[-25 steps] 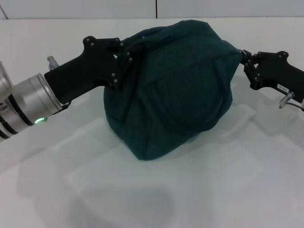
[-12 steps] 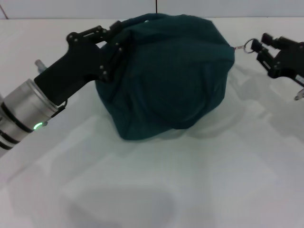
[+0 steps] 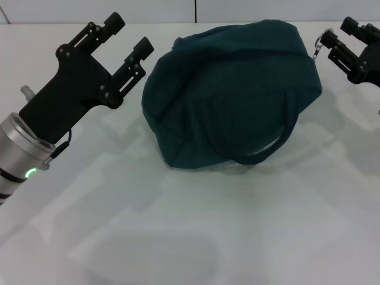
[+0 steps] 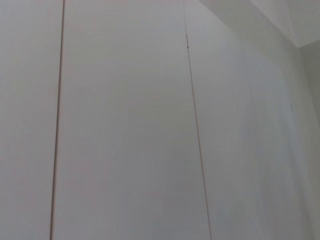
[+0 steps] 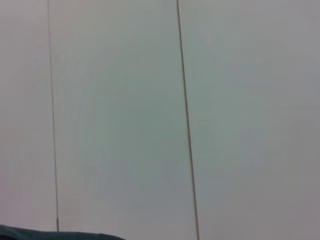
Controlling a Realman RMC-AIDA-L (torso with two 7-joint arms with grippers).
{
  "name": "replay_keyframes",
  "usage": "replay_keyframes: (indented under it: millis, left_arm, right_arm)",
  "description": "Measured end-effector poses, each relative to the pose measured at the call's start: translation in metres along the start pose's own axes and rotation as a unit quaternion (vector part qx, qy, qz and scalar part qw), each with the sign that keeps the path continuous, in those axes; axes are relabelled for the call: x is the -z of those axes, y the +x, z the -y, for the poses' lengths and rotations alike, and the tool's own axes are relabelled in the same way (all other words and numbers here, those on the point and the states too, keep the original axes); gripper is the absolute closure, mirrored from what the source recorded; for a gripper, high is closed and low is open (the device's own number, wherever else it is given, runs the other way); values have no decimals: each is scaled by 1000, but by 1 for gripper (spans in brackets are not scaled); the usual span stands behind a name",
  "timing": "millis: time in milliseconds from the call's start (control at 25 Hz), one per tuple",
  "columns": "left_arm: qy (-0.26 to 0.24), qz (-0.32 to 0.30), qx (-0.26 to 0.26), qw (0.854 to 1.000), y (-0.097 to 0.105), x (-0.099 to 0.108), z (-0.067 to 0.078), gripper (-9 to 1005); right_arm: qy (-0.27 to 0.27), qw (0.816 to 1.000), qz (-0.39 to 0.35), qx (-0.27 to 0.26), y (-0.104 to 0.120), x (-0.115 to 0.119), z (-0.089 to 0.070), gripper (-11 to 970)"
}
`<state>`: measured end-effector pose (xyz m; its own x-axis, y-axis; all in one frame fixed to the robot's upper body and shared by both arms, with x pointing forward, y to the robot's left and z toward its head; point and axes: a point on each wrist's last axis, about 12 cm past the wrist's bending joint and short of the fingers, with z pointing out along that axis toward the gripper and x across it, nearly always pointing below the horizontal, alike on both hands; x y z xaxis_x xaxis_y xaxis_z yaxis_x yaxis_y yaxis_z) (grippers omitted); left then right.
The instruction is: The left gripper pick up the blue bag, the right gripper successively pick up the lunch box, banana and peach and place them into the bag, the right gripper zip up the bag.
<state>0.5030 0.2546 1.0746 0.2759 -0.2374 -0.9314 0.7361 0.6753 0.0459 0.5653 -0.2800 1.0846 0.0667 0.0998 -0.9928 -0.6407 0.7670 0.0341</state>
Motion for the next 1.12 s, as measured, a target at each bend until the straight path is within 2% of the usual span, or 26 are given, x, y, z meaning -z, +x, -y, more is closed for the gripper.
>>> replay_keyframes:
  millis: [80, 400, 520, 600, 720, 920, 1120]
  left_arm:
    - [-2, -3, 2, 1000, 1, 0, 0, 445]
    - [5, -2, 7, 1000, 2, -8, 0, 413]
    - [41, -16, 35, 998, 3, -26, -2, 418]
    - [71, -47, 76, 993, 2, -45, -9, 419]
    - [103, -94, 108, 984, -1, -70, -18, 420]
    - [158, -145, 108, 971, -11, -108, -18, 421]
    - [183, -162, 102, 964, -10, -123, -13, 422]
  right_arm:
    - [4, 1000, -8, -2, 3, 0, 1, 458]
    - [49, 997, -61, -13, 20, 6, 7, 469]
    - [58, 996, -70, -15, 23, 6, 8, 469]
    - [60, 995, -74, -17, 24, 6, 8, 470]
    - [64, 994, -81, -21, 27, 6, 8, 471]
    - [69, 992, -98, -27, 33, 4, 8, 472]
    - [56, 992, -106, -29, 37, 2, 3, 470]
